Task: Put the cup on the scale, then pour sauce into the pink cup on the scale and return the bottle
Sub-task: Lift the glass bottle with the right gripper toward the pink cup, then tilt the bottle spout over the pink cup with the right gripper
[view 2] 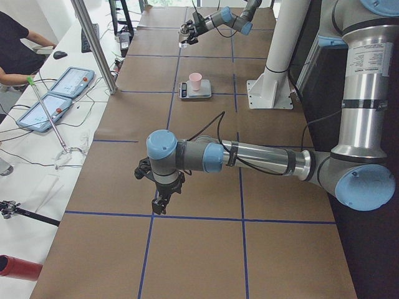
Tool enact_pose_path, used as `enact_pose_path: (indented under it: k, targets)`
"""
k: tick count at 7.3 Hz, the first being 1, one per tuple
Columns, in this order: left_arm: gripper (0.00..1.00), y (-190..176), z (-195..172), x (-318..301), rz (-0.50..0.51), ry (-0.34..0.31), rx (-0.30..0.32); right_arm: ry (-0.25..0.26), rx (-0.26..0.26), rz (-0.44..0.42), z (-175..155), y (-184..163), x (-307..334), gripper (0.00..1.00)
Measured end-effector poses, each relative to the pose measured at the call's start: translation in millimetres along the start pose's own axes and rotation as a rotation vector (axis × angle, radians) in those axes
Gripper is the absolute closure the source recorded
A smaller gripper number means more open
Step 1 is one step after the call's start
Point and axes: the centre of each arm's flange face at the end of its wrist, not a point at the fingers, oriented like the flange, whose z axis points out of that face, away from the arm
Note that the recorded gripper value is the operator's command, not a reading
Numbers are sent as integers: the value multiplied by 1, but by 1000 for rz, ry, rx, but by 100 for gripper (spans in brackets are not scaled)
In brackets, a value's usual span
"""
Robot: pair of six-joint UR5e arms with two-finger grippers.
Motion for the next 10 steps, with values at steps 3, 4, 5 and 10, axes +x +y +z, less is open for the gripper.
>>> enact_pose_path:
  k: [3, 4, 5, 10]
  targets:
    - [0, 6, 8, -7, -10, 14, -13, 88, 19, -241, -12, 15, -34, 100]
    - [0, 7, 9, -7, -12, 15, -15, 96, 9, -290, -17, 14, -54, 100]
    - [0, 7, 10, -7, -13, 15, -16, 99, 2, -322, -24, 4, -73, 100]
    - [0, 7, 10, -7, -16, 17, -18, 223, -20, -524, -18, 11, -110, 100]
